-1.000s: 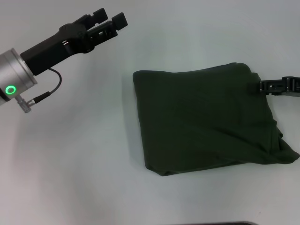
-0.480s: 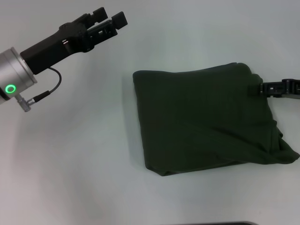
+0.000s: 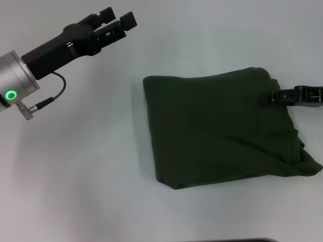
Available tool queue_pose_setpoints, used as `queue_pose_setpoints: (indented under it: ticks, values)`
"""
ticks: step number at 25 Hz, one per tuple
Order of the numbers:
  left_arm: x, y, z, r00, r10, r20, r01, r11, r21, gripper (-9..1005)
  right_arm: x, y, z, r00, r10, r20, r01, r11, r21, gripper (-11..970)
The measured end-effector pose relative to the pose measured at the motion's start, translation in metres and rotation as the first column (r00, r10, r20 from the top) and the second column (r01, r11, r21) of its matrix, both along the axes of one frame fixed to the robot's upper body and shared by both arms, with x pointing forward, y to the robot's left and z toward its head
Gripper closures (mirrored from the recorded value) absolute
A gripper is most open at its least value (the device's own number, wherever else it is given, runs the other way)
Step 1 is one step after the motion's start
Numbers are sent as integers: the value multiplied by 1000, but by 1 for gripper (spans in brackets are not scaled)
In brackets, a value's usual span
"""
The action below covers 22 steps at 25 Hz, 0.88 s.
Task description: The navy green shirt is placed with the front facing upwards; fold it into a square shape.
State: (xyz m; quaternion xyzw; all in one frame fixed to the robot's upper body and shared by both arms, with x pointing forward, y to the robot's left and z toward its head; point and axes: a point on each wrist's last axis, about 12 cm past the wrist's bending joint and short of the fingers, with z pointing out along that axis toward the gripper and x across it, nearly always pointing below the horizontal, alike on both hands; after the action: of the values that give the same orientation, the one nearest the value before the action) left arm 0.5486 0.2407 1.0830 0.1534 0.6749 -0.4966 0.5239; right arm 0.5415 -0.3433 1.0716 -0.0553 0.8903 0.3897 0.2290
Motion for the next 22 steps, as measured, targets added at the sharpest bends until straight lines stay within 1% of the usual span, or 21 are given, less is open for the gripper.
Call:
queue_pose_setpoints:
  ticks: [5, 14, 22]
  values:
    - [0, 0, 0, 1000, -1, 2, 1, 1000, 2, 92, 1, 2, 2, 1000, 11, 2, -11, 1000, 3, 227]
    - [1, -1, 1, 1000, -1, 4, 1, 1000, -1, 92, 2, -4, 7, 1000, 3, 7, -3, 1000, 6, 226]
    - [2, -1, 1, 1000, 0, 6, 0, 1000, -2, 92, 6, 4, 2, 1000, 12, 0, -12, 1000, -25, 227]
